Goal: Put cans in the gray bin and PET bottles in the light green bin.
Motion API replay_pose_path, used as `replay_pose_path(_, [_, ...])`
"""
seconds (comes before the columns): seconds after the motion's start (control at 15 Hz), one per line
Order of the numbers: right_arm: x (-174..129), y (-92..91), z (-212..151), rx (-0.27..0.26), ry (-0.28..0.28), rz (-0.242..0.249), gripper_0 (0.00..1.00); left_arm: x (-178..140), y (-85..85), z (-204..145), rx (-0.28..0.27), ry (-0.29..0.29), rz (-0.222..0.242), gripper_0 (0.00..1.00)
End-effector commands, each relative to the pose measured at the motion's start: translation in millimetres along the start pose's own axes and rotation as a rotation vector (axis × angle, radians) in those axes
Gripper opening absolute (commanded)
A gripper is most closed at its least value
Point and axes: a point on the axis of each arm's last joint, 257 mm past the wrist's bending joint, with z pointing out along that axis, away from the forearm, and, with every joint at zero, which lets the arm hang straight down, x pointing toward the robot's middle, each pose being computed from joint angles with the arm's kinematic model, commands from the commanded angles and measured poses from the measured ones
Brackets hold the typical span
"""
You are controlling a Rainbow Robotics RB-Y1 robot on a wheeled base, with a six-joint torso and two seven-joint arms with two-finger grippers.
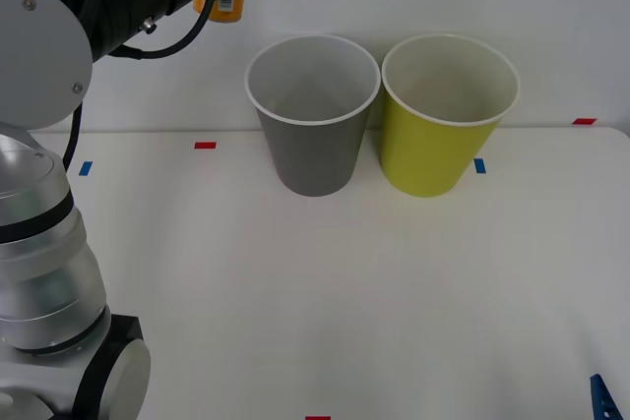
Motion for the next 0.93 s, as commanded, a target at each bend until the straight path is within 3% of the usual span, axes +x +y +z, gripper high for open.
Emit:
replay_pose_path(0.07, [0, 0.0, 0, 0.0, 0.0, 0.0, 1.0, 0, -15.1, 24, 0.022, -0.032, -0.053, 0.0])
replay_pose_path(0.53, [0, 0.0, 0, 0.0, 0.0, 0.0, 1.0, 11, -23.9, 73, 0.006, -0.13, -0.087, 0.0])
replay_pose_path(0.93, [0, 0.0, 0, 0.0, 0.0, 0.0, 1.0, 30, -42.1, 99, 0.027, -0.163, -0.15, 0.0])
